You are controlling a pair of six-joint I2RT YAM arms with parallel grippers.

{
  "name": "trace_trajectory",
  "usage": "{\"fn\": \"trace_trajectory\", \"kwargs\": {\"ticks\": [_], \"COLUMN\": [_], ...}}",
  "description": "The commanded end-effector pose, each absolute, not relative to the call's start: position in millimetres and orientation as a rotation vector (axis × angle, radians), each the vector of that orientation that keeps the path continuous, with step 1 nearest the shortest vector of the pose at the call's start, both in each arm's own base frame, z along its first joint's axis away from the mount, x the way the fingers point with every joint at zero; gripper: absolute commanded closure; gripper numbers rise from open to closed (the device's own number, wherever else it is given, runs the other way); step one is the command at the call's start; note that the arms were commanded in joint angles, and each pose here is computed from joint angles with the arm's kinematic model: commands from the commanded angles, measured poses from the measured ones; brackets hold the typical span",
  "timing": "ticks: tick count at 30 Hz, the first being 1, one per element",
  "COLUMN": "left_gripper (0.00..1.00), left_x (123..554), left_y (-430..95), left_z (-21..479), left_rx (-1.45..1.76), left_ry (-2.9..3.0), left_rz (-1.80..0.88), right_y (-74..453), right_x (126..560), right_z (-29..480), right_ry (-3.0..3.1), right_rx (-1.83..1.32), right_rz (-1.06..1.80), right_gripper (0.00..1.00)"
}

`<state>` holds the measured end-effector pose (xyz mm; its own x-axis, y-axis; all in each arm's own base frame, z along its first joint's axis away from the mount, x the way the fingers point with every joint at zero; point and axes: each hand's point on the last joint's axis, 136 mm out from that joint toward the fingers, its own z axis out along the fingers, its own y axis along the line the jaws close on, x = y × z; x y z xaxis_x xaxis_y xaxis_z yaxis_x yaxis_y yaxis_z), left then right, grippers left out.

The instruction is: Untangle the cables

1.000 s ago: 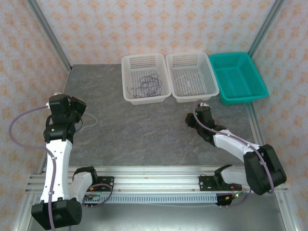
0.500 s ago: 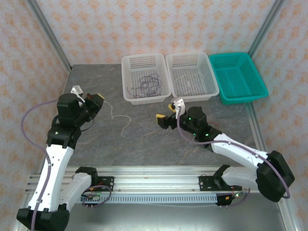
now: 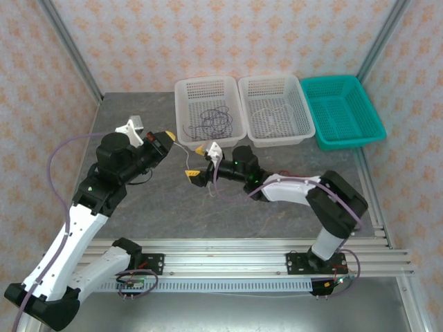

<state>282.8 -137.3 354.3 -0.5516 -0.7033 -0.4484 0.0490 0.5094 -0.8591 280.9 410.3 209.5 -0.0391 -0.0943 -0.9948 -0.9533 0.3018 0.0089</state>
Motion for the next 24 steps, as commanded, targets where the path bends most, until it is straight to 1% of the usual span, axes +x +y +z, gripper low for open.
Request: {"fn": "trace_trajectory", "kwargs": {"ticks": [1, 2, 3, 4, 5, 6, 7, 8, 9, 13, 14, 16, 20, 22, 24], "left_gripper": [1.0, 1.0, 1.0, 1.0, 1.0, 1.0, 1.0, 1.0, 1.0, 1.0, 0.97, 0.86, 0.54, 0.45, 0.38], "left_x": [284.5, 285.2, 286.0, 286.4, 286.7, 287.2, 286.8, 286.0, 284.9, 280.6, 281.2, 282.1, 279.9, 275.8, 270.8], "left_y": [-139.2, -140.6, -141.6, -142.5, -143.1, -142.3, -141.1, -137.8, -133.6, -113.8, -111.5, -111.1, -125.8, -136.6, -143.3], "left_z": [385.6, 386.1, 386.0, 386.6, 387.0, 387.9, 387.6, 387.3, 387.7, 385.8, 383.4, 380.7, 385.0, 390.1, 394.5], "left_rx": [-0.489, -0.485, -0.483, -0.48, -0.474, -0.471, -0.464, -0.459, -0.457, -0.453, -0.448, -0.41, -0.231, -0.116, -0.025], "left_ry": [1.81, 1.813, 1.815, 1.816, 1.818, 1.819, 1.827, 1.834, 1.835, 1.823, 1.823, 1.827, 1.813, 1.792, 1.769], "left_rz": [-1.122, -1.123, -1.123, -1.124, -1.121, -1.111, -1.091, -1.059, -1.024, -0.881, -0.856, -0.822, -0.827, -0.848, -0.853], "right_y": [431.6, 435.1, 437.5, 439.3, 439.6, 438.8, 437.3, 435.3, 433.1, 419.4, 414.7, 405.5, 377.2, 358.9, 338.9], "right_x": [267.3, 267.7, 269.2, 272.1, 277.4, 279.8, 279.3, 277.7, 277.1, 274.4, 276.6, 278.3, 293.0, 302.9, 315.4], "right_z": [227.8, 221.7, 216.8, 210.8, 206.1, 204.1, 202.7, 202.5, 202.1, 209.3, 215.0, 228.7, 271.2, 296.0, 322.1], "right_ry": [1.284, 1.301, 1.318, 1.345, 1.375, 1.391, 1.393, 1.388, 1.39, 1.399, 1.409, 1.424, 1.445, 1.442, 1.435], "right_rx": [-1.09, -1.096, -1.096, -1.086, -1.061, -1.041, -1.036, -1.032, -1.024, -0.985, -0.958, -0.926, -0.803, -0.734, -0.673], "right_rz": [1.017, 1.026, 1.03, 1.033, 1.026, 1.022, 1.023, 1.024, 1.023, 0.989, 0.977, 0.964, 0.923, 0.909, 0.872], "right_gripper": [0.23, 0.27, 0.34, 0.47, 0.65, 0.77, 0.87, 0.94, 1.0, 1.0, 1.0, 1.0, 1.0, 1.0, 1.0]}}
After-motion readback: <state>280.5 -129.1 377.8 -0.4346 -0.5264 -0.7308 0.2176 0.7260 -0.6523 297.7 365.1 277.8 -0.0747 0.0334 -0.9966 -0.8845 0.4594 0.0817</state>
